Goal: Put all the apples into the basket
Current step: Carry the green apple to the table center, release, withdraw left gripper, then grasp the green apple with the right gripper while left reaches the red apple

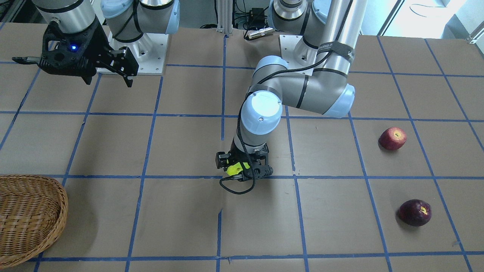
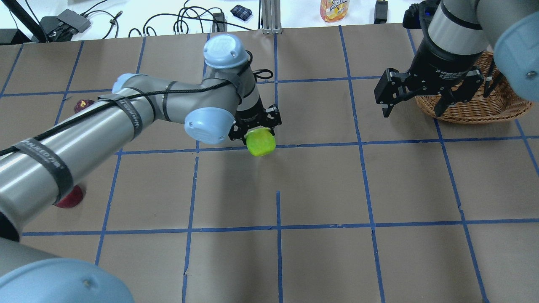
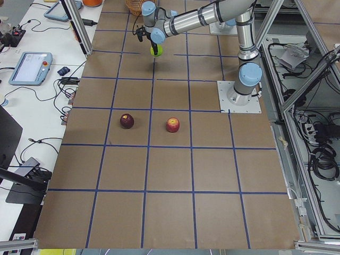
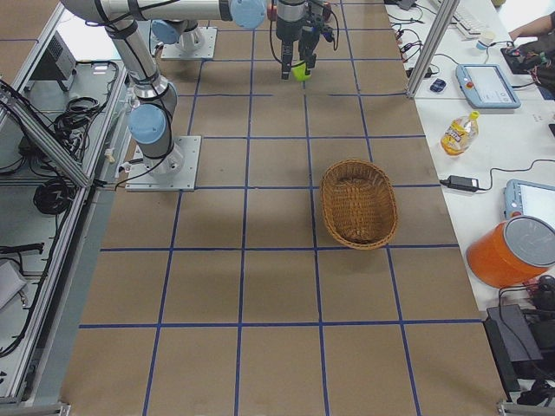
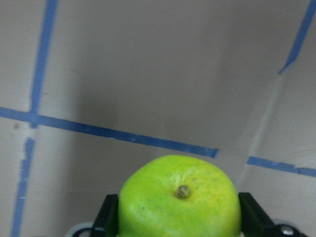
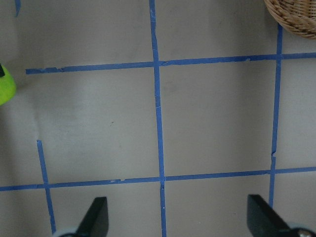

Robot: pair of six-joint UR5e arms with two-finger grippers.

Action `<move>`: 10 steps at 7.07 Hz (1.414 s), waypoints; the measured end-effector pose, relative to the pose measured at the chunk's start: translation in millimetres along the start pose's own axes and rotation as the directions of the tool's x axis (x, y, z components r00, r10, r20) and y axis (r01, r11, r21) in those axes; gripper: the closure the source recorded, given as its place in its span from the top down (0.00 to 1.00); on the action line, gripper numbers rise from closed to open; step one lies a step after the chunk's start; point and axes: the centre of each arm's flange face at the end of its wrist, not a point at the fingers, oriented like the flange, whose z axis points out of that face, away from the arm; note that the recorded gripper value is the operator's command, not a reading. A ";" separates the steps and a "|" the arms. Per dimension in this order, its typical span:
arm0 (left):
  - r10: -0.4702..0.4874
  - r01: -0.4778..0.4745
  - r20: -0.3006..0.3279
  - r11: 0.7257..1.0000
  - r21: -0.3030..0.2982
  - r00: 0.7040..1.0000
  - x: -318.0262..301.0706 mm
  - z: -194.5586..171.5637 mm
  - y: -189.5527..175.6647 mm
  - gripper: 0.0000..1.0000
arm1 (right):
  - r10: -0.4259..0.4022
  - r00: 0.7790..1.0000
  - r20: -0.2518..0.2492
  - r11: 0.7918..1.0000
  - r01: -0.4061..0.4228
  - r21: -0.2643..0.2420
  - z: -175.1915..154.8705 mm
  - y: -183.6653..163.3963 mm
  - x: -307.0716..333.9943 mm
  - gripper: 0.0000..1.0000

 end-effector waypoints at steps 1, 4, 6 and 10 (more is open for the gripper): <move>0.004 -0.004 0.002 1.000 0.003 1.000 13.8 17.5 8.2 1.00 | 0.002 1.000 0.000 1.000 -0.002 -0.002 0.8 -0.1 0.9 1.00; 0.037 -0.037 -0.007 0.999 0.017 0.999 15.1 5.5 8.0 1.00 | -0.004 1.000 -0.001 1.000 0.004 -0.023 12.6 1.7 0.3 1.00; 0.093 -0.093 0.003 0.996 0.003 0.996 -15.4 -60.6 -11.4 1.00 | -0.003 1.000 -0.001 1.000 0.003 -0.031 19.7 3.1 0.1 1.00; 0.279 -0.264 0.121 0.956 -0.131 0.952 -211.4 -175.4 -73.4 0.96 | -0.008 1.000 0.012 0.999 0.008 -0.050 32.3 4.0 -3.5 1.00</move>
